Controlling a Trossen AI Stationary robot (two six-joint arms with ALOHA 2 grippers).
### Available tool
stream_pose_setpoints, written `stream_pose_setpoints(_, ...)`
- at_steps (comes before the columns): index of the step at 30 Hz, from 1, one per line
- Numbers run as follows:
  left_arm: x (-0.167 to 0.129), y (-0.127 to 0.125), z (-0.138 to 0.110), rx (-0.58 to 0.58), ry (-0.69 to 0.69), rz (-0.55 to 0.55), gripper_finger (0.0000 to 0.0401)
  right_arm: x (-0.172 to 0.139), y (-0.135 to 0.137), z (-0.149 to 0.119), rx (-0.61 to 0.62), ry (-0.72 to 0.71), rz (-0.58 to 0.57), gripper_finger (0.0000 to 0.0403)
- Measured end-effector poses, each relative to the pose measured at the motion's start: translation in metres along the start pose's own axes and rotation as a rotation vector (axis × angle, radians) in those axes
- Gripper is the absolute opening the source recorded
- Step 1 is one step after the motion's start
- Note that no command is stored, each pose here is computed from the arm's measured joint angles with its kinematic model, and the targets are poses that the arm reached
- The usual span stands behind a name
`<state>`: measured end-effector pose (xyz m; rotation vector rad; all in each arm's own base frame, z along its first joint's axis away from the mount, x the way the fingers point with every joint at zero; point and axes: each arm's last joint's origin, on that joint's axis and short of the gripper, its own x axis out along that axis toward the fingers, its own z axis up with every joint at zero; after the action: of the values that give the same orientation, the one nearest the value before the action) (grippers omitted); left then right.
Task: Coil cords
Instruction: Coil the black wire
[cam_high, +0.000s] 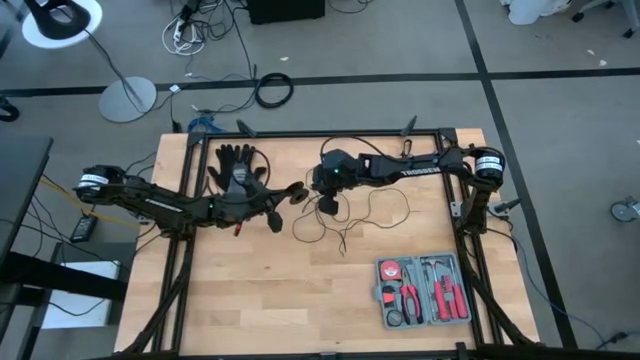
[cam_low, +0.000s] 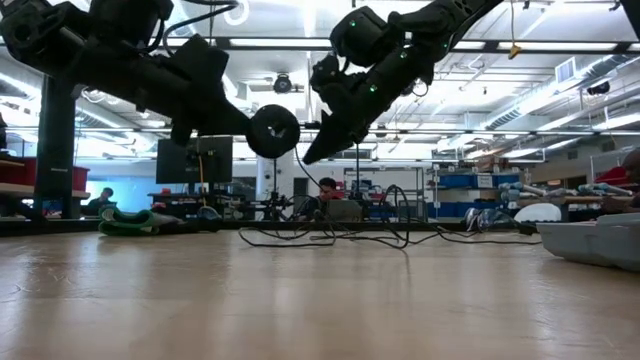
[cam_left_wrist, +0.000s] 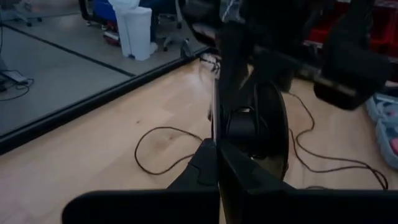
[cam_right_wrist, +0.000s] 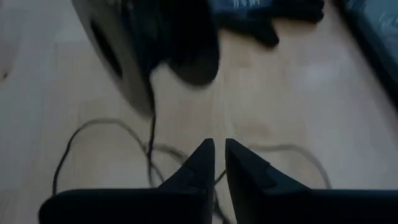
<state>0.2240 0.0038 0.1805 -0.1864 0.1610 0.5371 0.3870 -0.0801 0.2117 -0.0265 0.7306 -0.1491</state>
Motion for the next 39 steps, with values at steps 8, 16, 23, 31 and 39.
stream_pose_setpoints(8, -0.001, 0.002, 0.004, -0.013, -0.036, 0.065, 0.0, -0.001, 0.002, -0.015, 0.019, 0.157, 0.029, 0.0044)
stream_pose_setpoints(16, -0.01, 0.007, 0.008, -0.008, -0.064, 0.09, 0.0, -0.011, 0.005, -0.041, 0.082, 0.2, 0.041, 0.0034)
stream_pose_setpoints(23, -0.017, 0.013, 0.006, -0.019, -0.081, 0.09, 0.0, -0.028, 0.01, -0.075, 0.195, -0.027, 0.028, 0.0022)
stream_pose_setpoints(31, -0.018, 0.011, 0.013, -0.027, -0.137, 0.077, 0.0, -0.006, 0.019, -0.099, 0.181, -0.454, 0.011, 0.0024)
stream_pose_setpoints(39, -0.018, 0.011, 0.014, -0.036, -0.148, 0.074, 0.0, 0.023, 0.023, -0.092, 0.156, -0.469, -0.061, 0.0046)
